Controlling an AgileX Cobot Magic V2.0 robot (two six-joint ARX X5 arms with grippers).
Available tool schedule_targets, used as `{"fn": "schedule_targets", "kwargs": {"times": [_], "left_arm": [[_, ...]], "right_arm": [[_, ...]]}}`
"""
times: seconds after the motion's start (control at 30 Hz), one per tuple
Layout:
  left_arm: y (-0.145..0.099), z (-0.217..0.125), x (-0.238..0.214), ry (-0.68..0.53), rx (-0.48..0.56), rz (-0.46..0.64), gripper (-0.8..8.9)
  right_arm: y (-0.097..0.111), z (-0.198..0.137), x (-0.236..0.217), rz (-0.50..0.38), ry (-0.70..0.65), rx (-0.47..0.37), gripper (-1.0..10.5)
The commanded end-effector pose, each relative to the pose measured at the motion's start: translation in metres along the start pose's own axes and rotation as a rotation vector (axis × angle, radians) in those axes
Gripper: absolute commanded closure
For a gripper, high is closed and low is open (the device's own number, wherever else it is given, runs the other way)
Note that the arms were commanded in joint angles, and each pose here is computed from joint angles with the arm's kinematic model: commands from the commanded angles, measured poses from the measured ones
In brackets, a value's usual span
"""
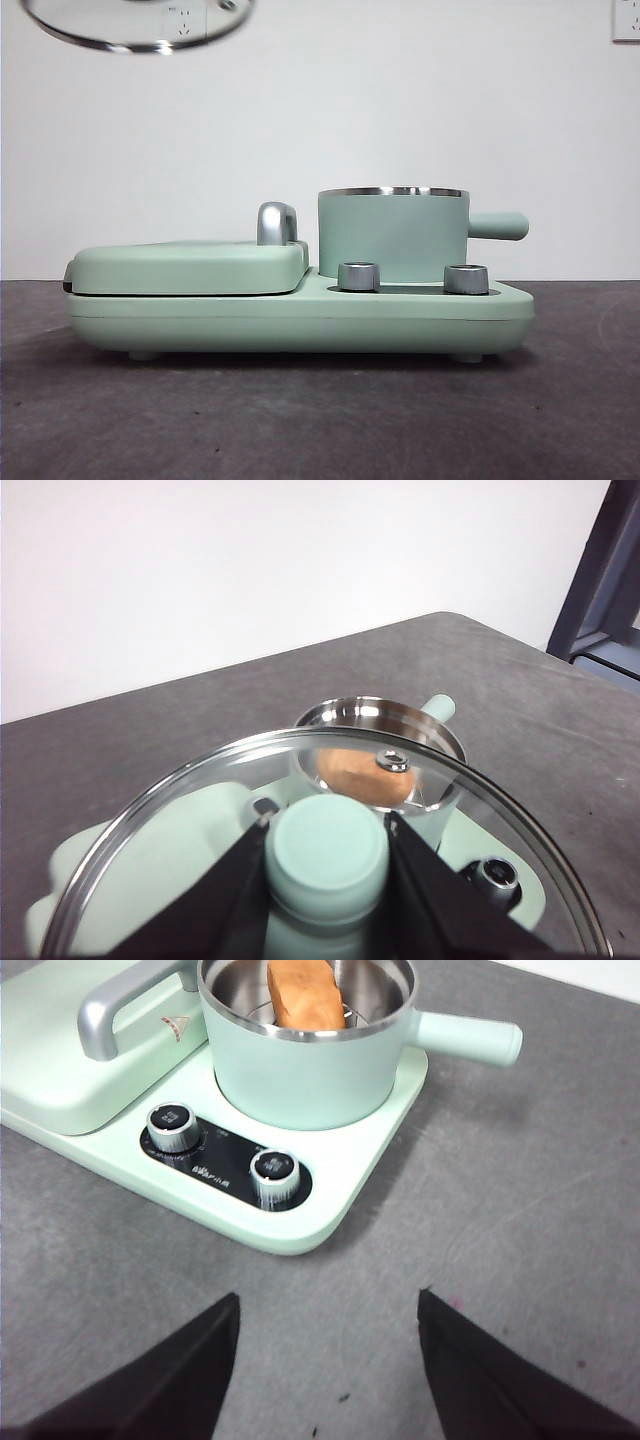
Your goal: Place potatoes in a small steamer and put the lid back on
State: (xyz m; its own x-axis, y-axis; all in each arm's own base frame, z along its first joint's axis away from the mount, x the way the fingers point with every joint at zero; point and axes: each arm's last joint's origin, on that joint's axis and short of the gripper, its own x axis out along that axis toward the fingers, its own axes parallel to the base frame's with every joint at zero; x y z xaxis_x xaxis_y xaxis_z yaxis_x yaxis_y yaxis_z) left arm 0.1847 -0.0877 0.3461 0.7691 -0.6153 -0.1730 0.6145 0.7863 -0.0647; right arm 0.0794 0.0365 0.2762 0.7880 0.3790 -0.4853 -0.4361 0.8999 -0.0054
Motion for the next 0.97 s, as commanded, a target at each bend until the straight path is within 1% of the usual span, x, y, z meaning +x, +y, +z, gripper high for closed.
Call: {"fn": "schedule_targets", "kwargs": {"times": [0.03, 0.17, 0.37, 0.6, 0.77, 0.97], "left_arm": [[0.002, 0.014, 0.023, -0.043, 0.026, -0.028, 8.00], [0.003, 0.018, 0.061, -0.034, 0.060, -0.071, 8.00], [-0.004, 0.030, 0.117, -0.003, 0.129, -0.127, 7.99], [-0.014, 0.038, 0.175, 0.000, 0.164, -0.175, 7.99], [-0.018, 0.032, 0.209, -0.005, 0.190, -0.196, 7.99], [-0.021, 0.011, 0.239, -0.028, 0.203, -0.210, 7.99]], "right_arm": [[0.000, -0.002, -0.003, 0.000, 0.008, 0.039, 6.7], [0.000, -0.004, -0.004, 0.000, 0.012, 0.039, 6.7], [0.000, -0.004, -0.004, 0.000, 0.012, 0.038, 6.7], [0.000, -0.004, -0.004, 0.000, 0.012, 0.038, 6.7], [0.000, -0.004, -0.004, 0.000, 0.012, 0.038, 6.7], [0.000, -0.004, -0.004, 0.000, 0.012, 0.038, 6.7]]}}
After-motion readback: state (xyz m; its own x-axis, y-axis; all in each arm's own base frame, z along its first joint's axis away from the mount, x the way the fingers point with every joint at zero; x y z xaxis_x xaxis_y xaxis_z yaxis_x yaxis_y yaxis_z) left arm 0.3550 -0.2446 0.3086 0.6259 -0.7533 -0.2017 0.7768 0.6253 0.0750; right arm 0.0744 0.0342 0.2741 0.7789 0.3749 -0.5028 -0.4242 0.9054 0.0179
